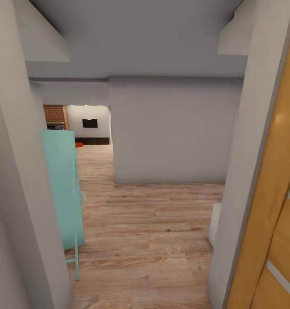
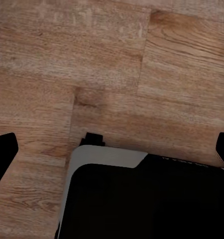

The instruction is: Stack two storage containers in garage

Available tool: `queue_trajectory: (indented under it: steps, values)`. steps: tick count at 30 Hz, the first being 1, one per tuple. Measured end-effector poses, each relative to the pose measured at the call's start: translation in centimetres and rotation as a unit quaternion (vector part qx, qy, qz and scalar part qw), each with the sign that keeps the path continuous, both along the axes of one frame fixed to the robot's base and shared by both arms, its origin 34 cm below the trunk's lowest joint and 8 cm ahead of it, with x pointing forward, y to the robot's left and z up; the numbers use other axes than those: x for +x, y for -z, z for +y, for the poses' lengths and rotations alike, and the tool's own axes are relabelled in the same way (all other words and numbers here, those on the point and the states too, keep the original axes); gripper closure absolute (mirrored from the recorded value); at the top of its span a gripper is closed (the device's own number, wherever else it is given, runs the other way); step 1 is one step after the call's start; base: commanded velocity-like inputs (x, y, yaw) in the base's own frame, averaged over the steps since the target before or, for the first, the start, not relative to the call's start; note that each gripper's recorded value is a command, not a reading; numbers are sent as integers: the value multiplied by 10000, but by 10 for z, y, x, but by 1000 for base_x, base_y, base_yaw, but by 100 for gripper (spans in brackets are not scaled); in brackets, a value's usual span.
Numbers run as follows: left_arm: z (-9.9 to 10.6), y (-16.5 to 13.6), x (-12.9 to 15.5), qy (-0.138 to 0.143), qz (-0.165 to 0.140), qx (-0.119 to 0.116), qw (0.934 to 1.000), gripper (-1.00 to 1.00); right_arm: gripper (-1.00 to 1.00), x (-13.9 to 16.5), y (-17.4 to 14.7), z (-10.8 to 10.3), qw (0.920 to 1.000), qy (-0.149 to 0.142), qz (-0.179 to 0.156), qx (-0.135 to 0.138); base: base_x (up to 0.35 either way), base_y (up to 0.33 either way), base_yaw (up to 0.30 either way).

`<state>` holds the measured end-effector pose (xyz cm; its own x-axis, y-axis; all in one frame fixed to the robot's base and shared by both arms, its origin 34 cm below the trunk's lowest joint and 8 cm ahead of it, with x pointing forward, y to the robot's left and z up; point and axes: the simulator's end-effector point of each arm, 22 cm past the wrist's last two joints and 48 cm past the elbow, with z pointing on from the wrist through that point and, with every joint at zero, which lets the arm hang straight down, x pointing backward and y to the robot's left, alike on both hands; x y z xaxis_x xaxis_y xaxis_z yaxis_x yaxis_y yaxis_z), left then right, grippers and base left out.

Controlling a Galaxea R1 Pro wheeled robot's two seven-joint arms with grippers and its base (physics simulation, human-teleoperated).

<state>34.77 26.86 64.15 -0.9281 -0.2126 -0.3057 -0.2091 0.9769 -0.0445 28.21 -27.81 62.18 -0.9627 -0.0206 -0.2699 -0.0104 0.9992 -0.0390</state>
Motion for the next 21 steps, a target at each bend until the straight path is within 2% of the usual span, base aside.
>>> queue_trajectory:
  steps: [13, 21]
  values:
    - [0, 0, 0, -3, 7, 0, 10000, -100, -100, 1, 0, 4, 10000, -33, -30, 16, 323, 0, 0]
    - [0, 0, 0, 1, 0, -3, 10000, -100, -100, 2, 0, 4, 10000, -22, -35, 19, 323, 0, 90]
